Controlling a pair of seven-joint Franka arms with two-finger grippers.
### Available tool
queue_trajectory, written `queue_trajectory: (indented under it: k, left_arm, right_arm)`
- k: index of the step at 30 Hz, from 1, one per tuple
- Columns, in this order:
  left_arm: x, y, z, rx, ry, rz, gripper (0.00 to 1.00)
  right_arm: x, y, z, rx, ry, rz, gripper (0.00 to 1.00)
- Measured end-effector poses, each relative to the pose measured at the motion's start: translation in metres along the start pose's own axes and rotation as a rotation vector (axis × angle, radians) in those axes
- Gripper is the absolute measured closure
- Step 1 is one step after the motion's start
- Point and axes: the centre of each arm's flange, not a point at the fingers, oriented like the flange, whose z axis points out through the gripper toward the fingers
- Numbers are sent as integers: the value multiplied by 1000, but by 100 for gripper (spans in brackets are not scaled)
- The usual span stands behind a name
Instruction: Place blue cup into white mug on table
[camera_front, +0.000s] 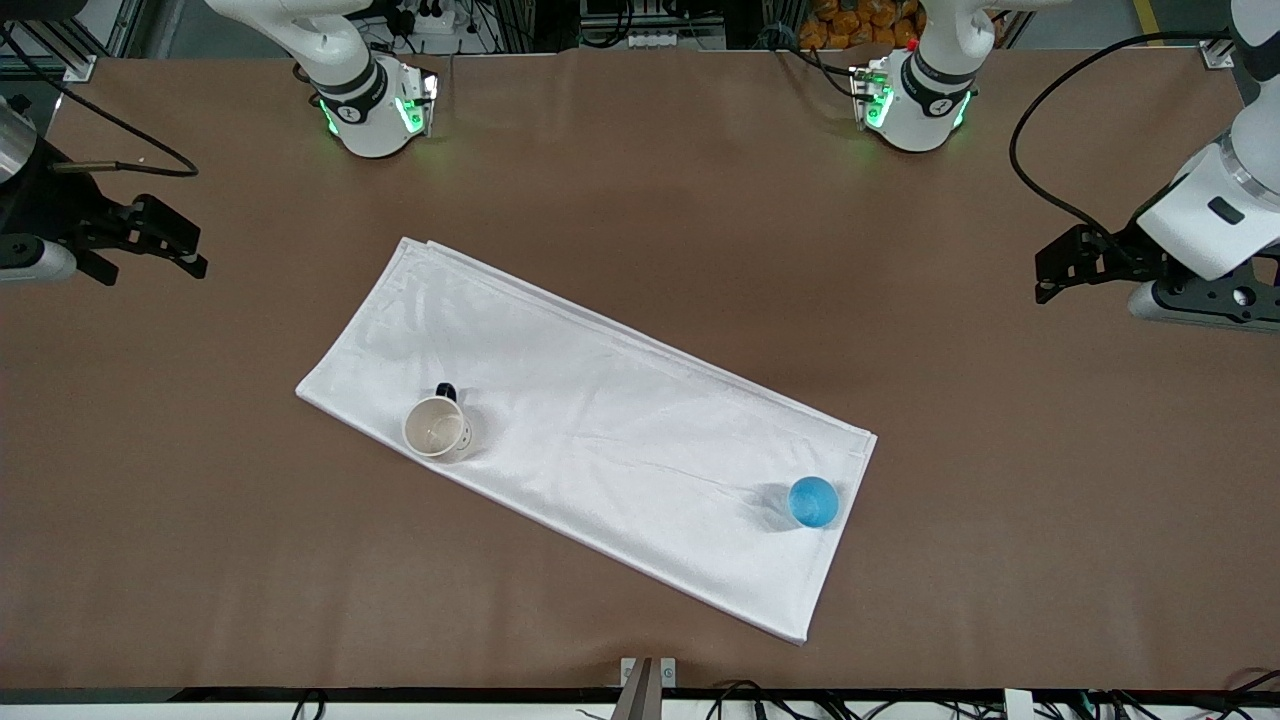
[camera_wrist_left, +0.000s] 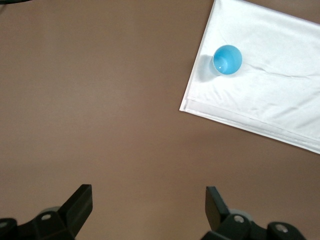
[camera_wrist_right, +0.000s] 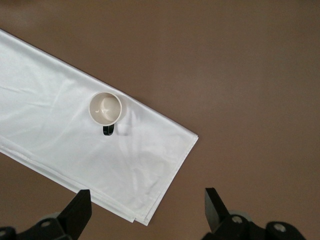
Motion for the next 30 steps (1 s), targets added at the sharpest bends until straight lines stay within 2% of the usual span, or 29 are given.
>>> queue_trajectory:
  k: [12,17,23,30]
  left_arm:
    - [6,0,15,-1,-25,0,0]
    - [25,3,48,-3,-31,-9,0]
    - [51,39,105,-7,-47,-35,0]
    - [64,49,140,-8,-62,-42,0]
  right_arm:
    - [0,0,0,0,-3,1,0]
    - [0,0,0,0,-3,1,0]
    - [0,0,1,0,-5,0,0]
    - [-1,-3,9,0,-24,-5,0]
